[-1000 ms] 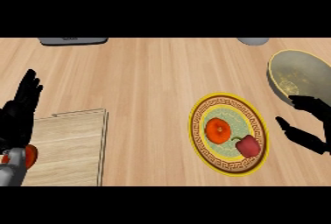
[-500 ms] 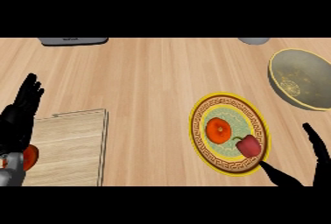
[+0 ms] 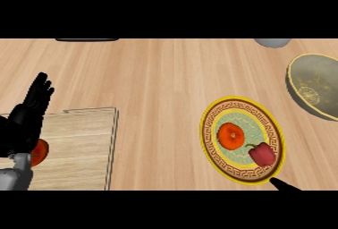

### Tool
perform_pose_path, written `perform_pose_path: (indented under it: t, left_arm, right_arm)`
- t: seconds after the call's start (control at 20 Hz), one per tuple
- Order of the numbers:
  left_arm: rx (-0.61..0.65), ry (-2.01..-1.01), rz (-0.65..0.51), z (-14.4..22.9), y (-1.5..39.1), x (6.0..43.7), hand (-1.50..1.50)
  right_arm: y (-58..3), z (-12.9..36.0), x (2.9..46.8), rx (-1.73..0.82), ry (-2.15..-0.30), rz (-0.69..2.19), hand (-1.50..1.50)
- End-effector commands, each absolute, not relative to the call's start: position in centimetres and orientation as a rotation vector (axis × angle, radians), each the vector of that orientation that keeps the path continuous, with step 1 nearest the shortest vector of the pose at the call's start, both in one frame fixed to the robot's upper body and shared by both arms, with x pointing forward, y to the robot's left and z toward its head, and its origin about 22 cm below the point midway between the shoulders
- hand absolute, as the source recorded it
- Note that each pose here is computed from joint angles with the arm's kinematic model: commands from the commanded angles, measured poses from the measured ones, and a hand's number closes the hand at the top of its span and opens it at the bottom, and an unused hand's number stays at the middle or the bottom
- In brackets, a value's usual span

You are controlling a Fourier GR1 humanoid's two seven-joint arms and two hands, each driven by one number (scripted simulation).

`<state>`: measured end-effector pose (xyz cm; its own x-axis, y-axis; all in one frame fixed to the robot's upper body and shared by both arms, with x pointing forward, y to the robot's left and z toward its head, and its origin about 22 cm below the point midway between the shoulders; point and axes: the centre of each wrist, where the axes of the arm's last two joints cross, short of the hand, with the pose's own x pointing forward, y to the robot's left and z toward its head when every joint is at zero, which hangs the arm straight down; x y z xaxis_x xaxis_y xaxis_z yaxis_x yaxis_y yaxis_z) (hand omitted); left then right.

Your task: Pick the squash from the plate and place it in the bowl

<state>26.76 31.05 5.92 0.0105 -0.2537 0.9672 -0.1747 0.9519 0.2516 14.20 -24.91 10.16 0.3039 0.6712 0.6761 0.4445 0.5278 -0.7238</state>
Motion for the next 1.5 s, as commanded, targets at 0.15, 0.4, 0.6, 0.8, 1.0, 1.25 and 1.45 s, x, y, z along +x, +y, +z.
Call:
perform_pose_path:
  t: [0.15, 0.4, 0.6, 0.8, 1.0, 1.25, 1.45]
  left_arm:
    - [0.298, -1.581, -0.116, 6.7, 30.0, 27.0, 0.00]
    - [0.308, -1.571, -0.098, 5.1, 30.9, 27.3, 0.00]
    - [0.297, -1.590, -0.087, 6.8, 28.5, 29.2, 0.00]
    - [0.301, -1.575, -0.073, 6.1, 29.8, 27.7, 0.00]
    - [0.328, -1.573, -0.092, 6.4, 30.9, 27.9, 0.00]
    - [0.322, -1.572, -0.070, 6.2, 30.4, 27.7, 0.00]
    - [0.336, -1.568, -0.063, 4.7, 30.0, 26.8, 0.00]
  right_arm:
    - [-24.0, 14.9, 16.7, -1.075, -1.079, 0.420, -1.50]
    - [-23.6, 16.2, 19.0, -0.990, -0.923, 0.527, -1.50]
    - [-22.3, 14.6, 22.5, -0.865, -0.848, 0.592, -1.50]
    - [-22.2, 13.6, 24.5, -0.777, -0.787, 0.644, -1.50]
    - [-21.9, 11.5, 25.8, -0.725, -0.664, 0.701, -1.50]
    - [-20.9, 11.3, 27.5, -0.714, -0.582, 0.763, -1.50]
    - [-19.8, 9.7, 27.0, -0.824, -0.643, 0.788, -1.50]
